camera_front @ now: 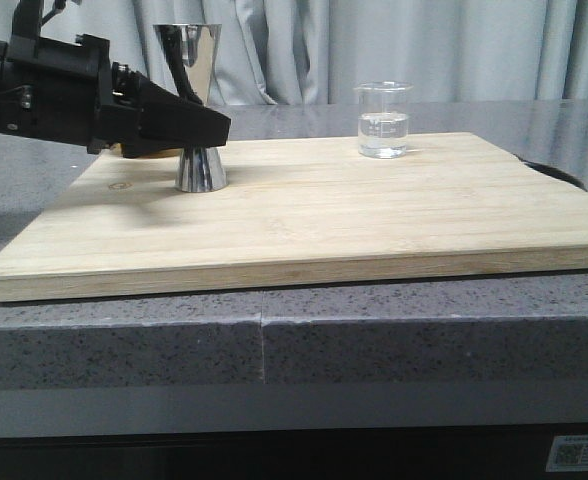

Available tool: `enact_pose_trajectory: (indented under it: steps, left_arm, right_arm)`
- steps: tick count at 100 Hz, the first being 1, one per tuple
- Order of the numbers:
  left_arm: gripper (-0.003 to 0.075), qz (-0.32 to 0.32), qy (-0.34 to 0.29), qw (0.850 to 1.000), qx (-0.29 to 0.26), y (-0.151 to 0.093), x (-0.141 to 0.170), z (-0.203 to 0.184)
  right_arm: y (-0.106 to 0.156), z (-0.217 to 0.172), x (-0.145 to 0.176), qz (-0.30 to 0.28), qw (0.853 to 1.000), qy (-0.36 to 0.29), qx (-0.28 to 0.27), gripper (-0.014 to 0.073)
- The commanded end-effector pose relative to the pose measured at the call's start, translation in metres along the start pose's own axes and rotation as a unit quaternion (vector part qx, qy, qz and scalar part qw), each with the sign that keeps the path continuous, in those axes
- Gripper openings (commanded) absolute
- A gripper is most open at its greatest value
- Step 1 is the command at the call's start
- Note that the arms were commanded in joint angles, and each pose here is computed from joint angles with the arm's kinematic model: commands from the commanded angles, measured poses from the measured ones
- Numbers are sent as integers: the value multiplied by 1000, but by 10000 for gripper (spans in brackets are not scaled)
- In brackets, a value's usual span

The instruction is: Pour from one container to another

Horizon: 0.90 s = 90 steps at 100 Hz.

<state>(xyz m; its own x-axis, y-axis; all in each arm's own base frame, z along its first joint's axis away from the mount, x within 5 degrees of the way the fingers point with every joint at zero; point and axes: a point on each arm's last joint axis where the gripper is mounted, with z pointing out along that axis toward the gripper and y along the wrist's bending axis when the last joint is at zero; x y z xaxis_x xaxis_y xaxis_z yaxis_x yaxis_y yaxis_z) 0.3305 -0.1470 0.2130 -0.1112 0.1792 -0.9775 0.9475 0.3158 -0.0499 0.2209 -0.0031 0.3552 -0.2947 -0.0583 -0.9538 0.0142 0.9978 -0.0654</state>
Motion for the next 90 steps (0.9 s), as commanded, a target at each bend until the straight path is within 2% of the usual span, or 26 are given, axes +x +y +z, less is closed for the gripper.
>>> enact_pose_trajectory:
  steps: [1,36,50,90]
  left_arm:
    - [82,9,-72,997,15,-6,-31,-3]
    - [-11,11,-99,994,47,-12,-36,-4]
    - [-12,16,-95,994,60,-17,-38,-2]
    - [-12,9,-85,994,73,-30,-48,3]
  right_arm:
    - [1,-7,-23,-10,997,-71,-5,589]
    - [19,14,-16,-18,996,-75,-42,584]
    - [28,27,-10,-23,996,-65,-60,584]
    - [58,44,25,-23,983,-131,-126,584]
